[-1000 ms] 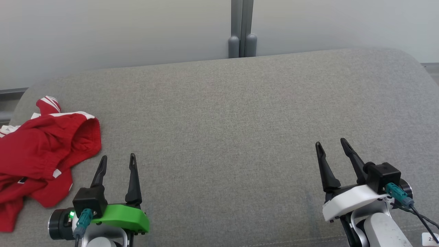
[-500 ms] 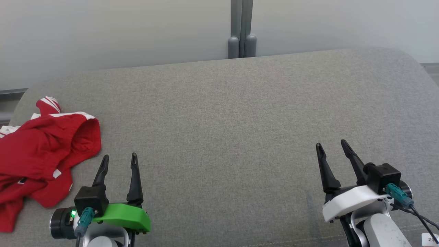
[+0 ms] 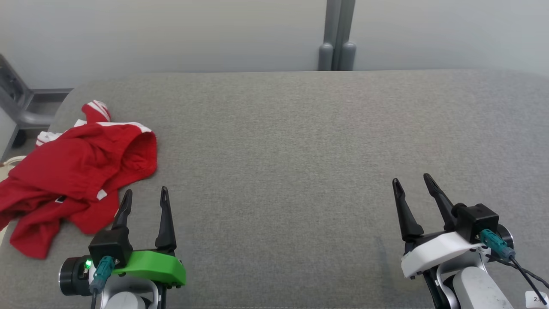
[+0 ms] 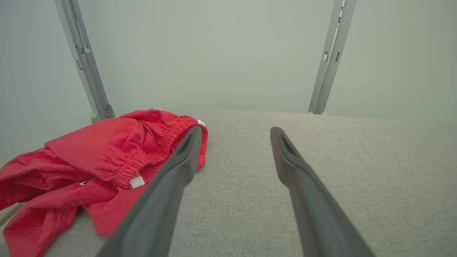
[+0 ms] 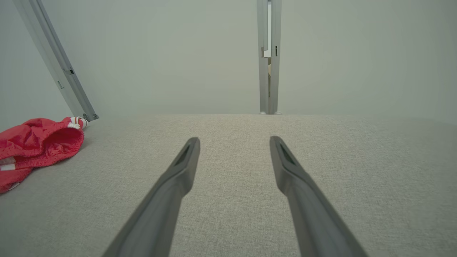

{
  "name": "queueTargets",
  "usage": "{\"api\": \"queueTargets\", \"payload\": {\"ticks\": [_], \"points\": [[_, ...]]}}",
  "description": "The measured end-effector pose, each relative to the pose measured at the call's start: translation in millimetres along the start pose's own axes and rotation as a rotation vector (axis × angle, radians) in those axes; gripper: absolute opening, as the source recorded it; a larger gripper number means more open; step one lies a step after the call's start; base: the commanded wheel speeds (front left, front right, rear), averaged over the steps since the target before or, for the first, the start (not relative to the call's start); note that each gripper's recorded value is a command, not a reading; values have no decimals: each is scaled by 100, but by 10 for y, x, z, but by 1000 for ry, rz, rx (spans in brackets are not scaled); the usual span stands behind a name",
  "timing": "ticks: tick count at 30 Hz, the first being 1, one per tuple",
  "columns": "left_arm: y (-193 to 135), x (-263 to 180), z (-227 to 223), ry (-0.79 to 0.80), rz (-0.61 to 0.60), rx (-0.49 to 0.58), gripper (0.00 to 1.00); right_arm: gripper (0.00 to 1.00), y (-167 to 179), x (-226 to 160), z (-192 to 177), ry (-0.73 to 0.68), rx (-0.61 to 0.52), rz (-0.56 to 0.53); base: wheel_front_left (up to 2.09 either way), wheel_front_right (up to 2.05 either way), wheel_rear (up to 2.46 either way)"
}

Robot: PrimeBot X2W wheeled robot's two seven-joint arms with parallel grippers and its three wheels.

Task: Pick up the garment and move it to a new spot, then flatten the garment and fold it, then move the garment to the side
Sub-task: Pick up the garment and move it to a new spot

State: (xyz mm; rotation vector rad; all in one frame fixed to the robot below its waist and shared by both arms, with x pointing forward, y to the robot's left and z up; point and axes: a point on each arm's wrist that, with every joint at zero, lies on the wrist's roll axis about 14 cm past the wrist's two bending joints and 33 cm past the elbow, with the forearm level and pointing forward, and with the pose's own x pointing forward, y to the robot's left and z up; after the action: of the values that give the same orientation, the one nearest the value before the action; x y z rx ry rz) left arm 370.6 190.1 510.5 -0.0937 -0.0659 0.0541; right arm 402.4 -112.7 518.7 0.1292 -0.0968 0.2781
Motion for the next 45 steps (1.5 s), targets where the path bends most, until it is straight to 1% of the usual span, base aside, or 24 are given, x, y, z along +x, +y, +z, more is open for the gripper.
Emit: {"api": "queueTargets", "payload": {"ticks": [4,5,9,15,20,25,28,30,34,35,42,45], "points": [[203,-85,22,-6,64,-2,100,100,225,111,-61,14,3,73,0,0,0],[314,-141,34,-11,100,1,100,100,357,166,-91,21,6,114,0,0,0],[560,-270,52,-15,182,-1,100,100,632,272,-143,32,13,197,0,0,0],[845,-463,71,-20,281,4,100,100,997,397,-201,43,27,304,0,0,0],[979,-571,62,-15,329,6,100,100,1164,440,-269,59,38,352,0,0,0],[1003,-588,40,-7,338,8,100,100,1200,469,-297,65,40,367,0,0,0],[974,-567,26,-3,326,9,100,100,1194,479,-291,62,40,366,0,0,0],[912,-531,-18,19,296,3,100,100,1173,491,-290,61,39,363,0,0,0],[785,-286,88,20,215,4,100,100,1128,504,-327,71,39,355,0,0,0],[785,-286,88,20,215,4,100,100,1128,504,-327,71,39,355,0,0,0],[473,417,462,53,7,93,100,100,1030,589,-333,68,37,340,0,0,0],[359,836,541,120,-67,132,100,100,936,663,-321,55,36,323,0,0,0]]}}
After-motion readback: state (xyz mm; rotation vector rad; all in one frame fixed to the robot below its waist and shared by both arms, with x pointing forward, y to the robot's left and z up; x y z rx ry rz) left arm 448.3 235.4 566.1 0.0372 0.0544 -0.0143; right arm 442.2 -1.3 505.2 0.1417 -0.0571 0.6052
